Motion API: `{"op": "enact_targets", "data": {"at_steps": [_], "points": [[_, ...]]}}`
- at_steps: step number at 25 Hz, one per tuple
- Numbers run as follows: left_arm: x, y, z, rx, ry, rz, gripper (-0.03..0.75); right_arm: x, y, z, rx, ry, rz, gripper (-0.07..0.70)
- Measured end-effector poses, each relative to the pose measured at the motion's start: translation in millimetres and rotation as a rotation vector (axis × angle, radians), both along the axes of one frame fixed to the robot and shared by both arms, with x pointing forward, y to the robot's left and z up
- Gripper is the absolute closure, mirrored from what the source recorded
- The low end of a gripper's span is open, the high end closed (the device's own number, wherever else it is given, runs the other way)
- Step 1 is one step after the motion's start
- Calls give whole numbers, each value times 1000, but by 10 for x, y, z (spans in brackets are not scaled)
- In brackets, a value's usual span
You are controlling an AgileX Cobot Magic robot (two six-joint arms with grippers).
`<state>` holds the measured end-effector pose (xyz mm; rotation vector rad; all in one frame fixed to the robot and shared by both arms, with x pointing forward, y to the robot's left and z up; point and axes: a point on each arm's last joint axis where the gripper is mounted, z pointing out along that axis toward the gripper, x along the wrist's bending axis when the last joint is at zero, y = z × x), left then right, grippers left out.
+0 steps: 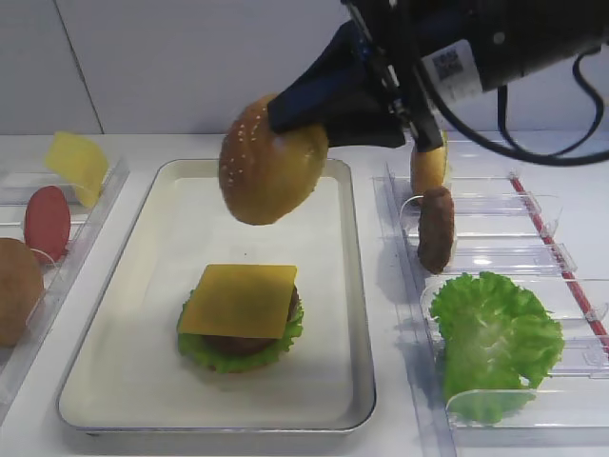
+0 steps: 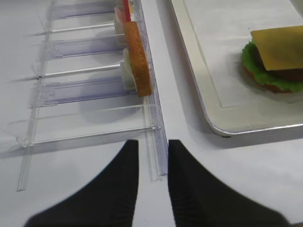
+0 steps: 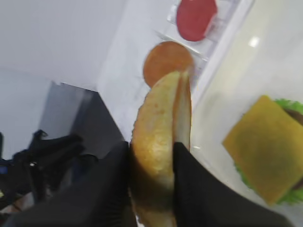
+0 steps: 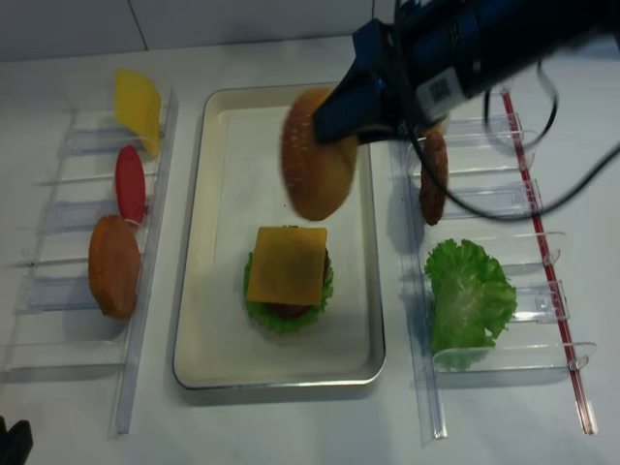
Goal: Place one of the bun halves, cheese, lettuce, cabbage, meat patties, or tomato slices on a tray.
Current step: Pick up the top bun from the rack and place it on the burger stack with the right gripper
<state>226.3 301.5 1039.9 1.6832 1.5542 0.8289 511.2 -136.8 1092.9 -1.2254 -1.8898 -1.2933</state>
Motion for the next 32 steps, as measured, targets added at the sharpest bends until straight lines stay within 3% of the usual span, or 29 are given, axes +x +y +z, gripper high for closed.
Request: {"op": "enact_targets", "data": {"at_steps": [2,4,12,20,32], "points": [[0,0,0,0,0,0,547,-45,12,-119,89,26,-13,409],[0,0,0,0,0,0,547,-108,27,-268,128,53,-26,409],[0,0,0,0,0,0,547,-253,264,-672,79,86,-68,409],[0,0,0,0,0,0,547,-87,414,-1112,80,220,-119,410],[0,0,0,0,0,0,547,-11,419,-1230,65,215,-169,411]]}}
